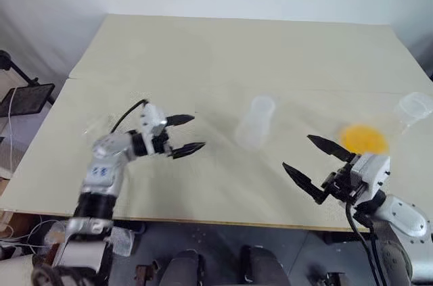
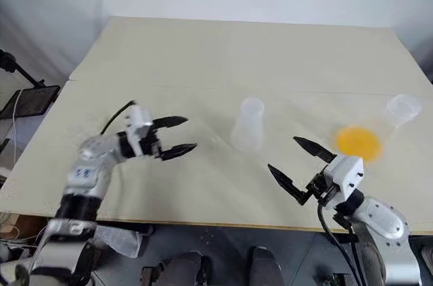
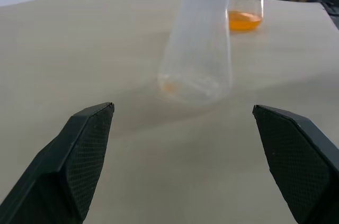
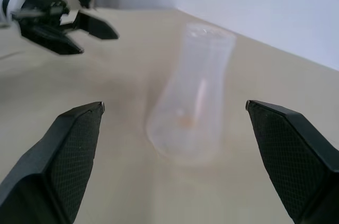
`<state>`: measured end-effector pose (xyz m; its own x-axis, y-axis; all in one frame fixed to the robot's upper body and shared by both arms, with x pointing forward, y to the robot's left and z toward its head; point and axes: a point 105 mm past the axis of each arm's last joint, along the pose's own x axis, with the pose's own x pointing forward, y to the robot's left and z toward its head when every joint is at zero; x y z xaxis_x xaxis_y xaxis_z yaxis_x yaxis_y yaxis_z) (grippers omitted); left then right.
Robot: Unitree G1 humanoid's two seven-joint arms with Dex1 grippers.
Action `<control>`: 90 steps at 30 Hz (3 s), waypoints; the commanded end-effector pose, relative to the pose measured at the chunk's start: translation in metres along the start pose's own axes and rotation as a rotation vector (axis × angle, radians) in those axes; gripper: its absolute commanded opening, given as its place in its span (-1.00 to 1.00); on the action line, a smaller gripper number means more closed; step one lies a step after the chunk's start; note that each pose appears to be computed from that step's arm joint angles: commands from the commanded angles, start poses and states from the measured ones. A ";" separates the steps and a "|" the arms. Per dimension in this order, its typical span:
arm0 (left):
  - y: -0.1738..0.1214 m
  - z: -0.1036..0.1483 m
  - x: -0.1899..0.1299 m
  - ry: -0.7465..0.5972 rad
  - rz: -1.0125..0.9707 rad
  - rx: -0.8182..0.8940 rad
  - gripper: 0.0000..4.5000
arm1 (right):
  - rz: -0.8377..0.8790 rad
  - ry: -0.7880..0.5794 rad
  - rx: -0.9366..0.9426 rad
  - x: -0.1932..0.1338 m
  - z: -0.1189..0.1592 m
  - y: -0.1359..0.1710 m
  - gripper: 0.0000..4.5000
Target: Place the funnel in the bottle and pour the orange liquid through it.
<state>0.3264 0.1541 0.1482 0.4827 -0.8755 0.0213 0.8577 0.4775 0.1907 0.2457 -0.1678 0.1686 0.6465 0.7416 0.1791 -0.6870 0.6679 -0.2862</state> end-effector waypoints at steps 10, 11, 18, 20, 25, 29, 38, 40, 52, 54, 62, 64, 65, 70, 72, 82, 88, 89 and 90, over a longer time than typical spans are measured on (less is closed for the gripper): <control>-0.011 -0.016 -0.222 0.093 0.913 -0.023 0.99 | 0.346 -0.102 0.034 0.044 0.022 0.031 1.00; -0.014 -0.016 -0.231 0.101 0.950 -0.028 0.99 | 0.356 -0.106 0.034 0.045 0.023 0.031 1.00; -0.023 -0.015 -0.258 0.106 1.063 -0.051 0.99 | 0.416 -0.113 0.028 0.049 0.024 0.036 1.00; -0.022 -0.016 -0.249 0.090 1.033 -0.086 0.99 | 0.421 -0.107 0.024 0.048 0.022 0.035 1.00; -0.006 -0.015 -0.208 0.065 0.957 -0.098 0.99 | 0.409 -0.095 0.023 0.047 0.017 0.032 1.00; 0.019 -0.017 -0.173 0.068 0.939 -0.120 0.99 | 0.388 -0.092 0.019 0.045 0.016 0.031 1.00; 0.066 -0.032 -0.133 0.134 0.974 -0.121 0.99 | 0.348 -0.091 0.015 0.042 0.018 0.031 1.00; 0.072 -0.033 -0.126 0.128 0.980 -0.127 0.99 | 0.337 -0.087 0.013 0.040 0.018 0.030 1.00; 0.082 -0.033 -0.118 0.129 0.944 -0.127 -0.19 | 0.279 -0.071 -0.002 0.033 0.015 0.028 1.00; 0.081 -0.030 -0.122 0.130 0.947 -0.118 -0.45 | 0.271 -0.066 -0.006 0.032 0.014 0.028 1.00; 0.078 -0.004 -0.130 0.110 0.885 -0.055 -1.00 | 0.237 -0.059 -0.017 0.028 0.011 0.025 1.00; 0.077 0.018 -0.116 0.065 0.785 -0.004 -1.00 | 0.227 -0.055 -0.021 0.026 0.010 0.024 1.00; 0.076 0.028 -0.109 0.061 0.729 0.029 -1.00 | 0.222 -0.053 -0.023 0.025 0.010 0.023 1.00; 0.050 0.085 -0.045 0.031 0.228 0.213 -1.00 | 0.170 -0.019 -0.036 0.012 0.007 0.016 1.00; 0.043 0.100 -0.023 0.041 0.075 0.272 -1.00 | 0.150 0.002 -0.040 0.005 0.004 0.014 1.00; 0.016 0.158 0.079 0.095 -0.532 0.703 -1.00 | 0.007 0.081 -0.052 -0.028 -0.003 0.013 1.00; 0.005 0.153 0.110 0.148 -0.673 0.812 -1.00 | -0.050 0.078 -0.044 -0.031 -0.003 0.021 1.00; 0.004 0.152 0.114 0.157 -0.679 0.828 -1.00 | -0.057 0.077 -0.044 -0.032 -0.003 0.022 1.00; 0.003 0.151 0.118 0.165 -0.680 0.848 -1.00 | -0.061 0.076 -0.043 -0.032 -0.003 0.023 1.00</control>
<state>0.3619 0.0468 0.2849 0.0111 -0.8960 -0.4438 0.6514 -0.3303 0.6831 0.2148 -0.1803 0.1423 0.7179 0.6908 0.0868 -0.6476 0.7083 -0.2808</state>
